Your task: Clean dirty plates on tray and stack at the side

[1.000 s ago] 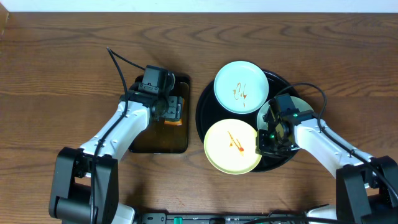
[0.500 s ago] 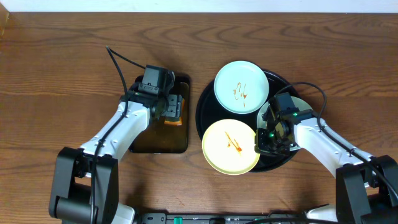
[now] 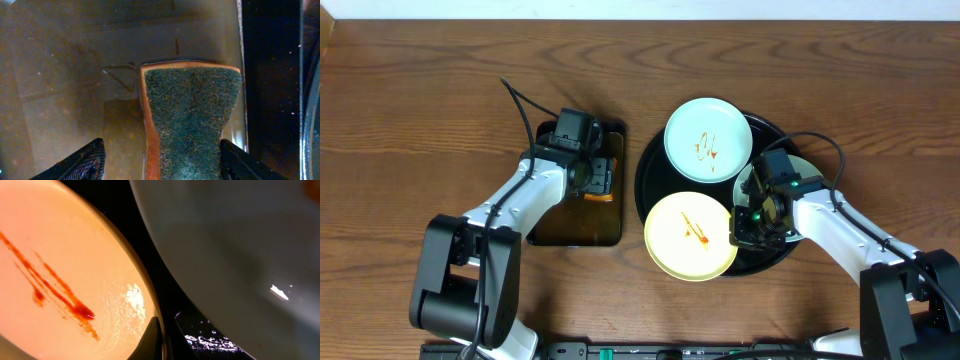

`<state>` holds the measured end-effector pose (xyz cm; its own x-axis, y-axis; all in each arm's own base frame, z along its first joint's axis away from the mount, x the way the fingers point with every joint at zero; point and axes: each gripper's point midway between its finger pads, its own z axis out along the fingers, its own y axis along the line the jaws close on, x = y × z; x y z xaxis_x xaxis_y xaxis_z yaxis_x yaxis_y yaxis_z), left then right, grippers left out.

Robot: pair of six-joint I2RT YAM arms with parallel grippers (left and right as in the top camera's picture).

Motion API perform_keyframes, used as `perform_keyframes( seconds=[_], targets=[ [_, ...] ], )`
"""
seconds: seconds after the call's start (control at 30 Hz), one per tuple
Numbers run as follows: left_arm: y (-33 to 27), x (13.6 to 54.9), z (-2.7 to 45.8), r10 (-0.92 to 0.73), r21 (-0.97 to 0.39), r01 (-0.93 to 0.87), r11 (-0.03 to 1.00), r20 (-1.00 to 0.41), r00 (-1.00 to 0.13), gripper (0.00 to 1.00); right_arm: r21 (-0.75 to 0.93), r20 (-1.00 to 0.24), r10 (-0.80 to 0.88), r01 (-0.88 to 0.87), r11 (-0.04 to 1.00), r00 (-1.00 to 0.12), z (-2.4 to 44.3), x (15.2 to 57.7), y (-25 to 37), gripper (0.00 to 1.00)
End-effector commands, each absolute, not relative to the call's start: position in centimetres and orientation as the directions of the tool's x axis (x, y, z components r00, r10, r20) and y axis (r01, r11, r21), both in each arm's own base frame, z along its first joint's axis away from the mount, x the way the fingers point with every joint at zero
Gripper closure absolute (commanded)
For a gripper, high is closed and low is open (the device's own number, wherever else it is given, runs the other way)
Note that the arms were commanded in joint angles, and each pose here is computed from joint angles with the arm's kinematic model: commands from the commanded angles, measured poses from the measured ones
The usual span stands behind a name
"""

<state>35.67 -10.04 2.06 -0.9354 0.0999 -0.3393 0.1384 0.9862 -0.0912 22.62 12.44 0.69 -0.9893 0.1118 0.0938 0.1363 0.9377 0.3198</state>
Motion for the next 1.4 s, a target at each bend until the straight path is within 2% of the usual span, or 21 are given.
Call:
perform_keyframes(
  seconds=[0.0, 0.13, 0.33, 0.5, 0.63, 0.7, 0.73, 1.0, 1.13, 1.2, 1.3, 1.37],
  targets=[
    [-10.0, 35.2, 1.6, 0.115, -0.079, 0.149, 0.986, -0.328, -0.938, 0.29, 0.309, 0.083, 0.104, 0.125, 0.943, -0.991, 0.6, 22.8, 12.5, 0.99],
    [-10.7, 35.0, 1.6, 0.134, -0.079, 0.169, 0.983, -0.328, -0.935, 0.37, 0.311, 0.078, 0.104, 0.123, 0.942, -0.992, 0.6, 22.9, 12.5, 0.99],
    [-11.9, 34.9, 1.1, 0.173, -0.060, 0.204, 0.977, -0.335, -0.926, 0.40, 0.311, 0.079, 0.103, 0.123, 0.942, -0.992, 0.6, 22.9, 12.5, 0.99],
    [-11.7, 34.3, -0.3, 0.178, -0.052, 0.201, 0.978, -0.294, -0.939, 0.52, 0.311, 0.079, 0.103, 0.123, 0.942, -0.992, 0.6, 22.9, 12.5, 0.99],
    [-11.6, 34.3, -0.5, 0.179, -0.047, 0.200, 0.979, -0.287, -0.941, 0.72, 0.309, 0.083, 0.103, 0.124, 0.943, -0.991, 0.6, 22.8, 12.5, 0.99],
    [-11.5, 34.3, -0.4, 0.178, -0.042, 0.199, 0.979, -0.291, -0.940, 0.89, 0.310, 0.082, 0.103, 0.124, 0.943, -0.991, 0.6, 22.8, 12.5, 0.99],
    [-11.5, 34.4, -0.2, 0.178, -0.040, 0.198, 0.979, -0.295, -0.939, 0.92, 0.310, 0.082, 0.103, 0.124, 0.943, -0.991, 0.6, 22.9, 12.5, 0.99],
    [-10.7, 35.6, 3.8, 0.160, 0.006, 0.173, 0.985, -0.402, -0.901, 0.92, 0.310, 0.082, 0.103, 0.124, 0.943, -0.991, 0.6, 22.8, 12.5, 0.99],
    [-10.4, 35.0, 5.1, 0.158, 0.007, 0.171, 0.985, -0.410, -0.898, 0.92, 0.310, 0.081, 0.103, 0.123, 0.943, -0.991, 0.6, 22.9, 12.5, 0.99],
    [-10.2, 34.4, 4.8, 0.136, 0.000, 0.147, 0.989, -0.383, -0.914, 0.84, 0.309, 0.082, 0.103, 0.124, 0.943, -0.991, 0.6, 22.8, 12.5, 0.99],
    [-9.9, 33.3, 4.0, 0.132, 0.007, 0.138, 0.990, -0.331, -0.934, 0.83, 0.310, 0.082, 0.103, 0.124, 0.943, -0.991, 0.6, 22.8, 12.5, 0.99],
    [-9.7, 32.9, 3.7, 0.135, 0.011, 0.138, 0.990, -0.308, -0.942, 0.70, 0.310, 0.082, 0.103, 0.124, 0.943, -0.991, 0.6, 22.9, 12.5, 0.99]
  ],
)
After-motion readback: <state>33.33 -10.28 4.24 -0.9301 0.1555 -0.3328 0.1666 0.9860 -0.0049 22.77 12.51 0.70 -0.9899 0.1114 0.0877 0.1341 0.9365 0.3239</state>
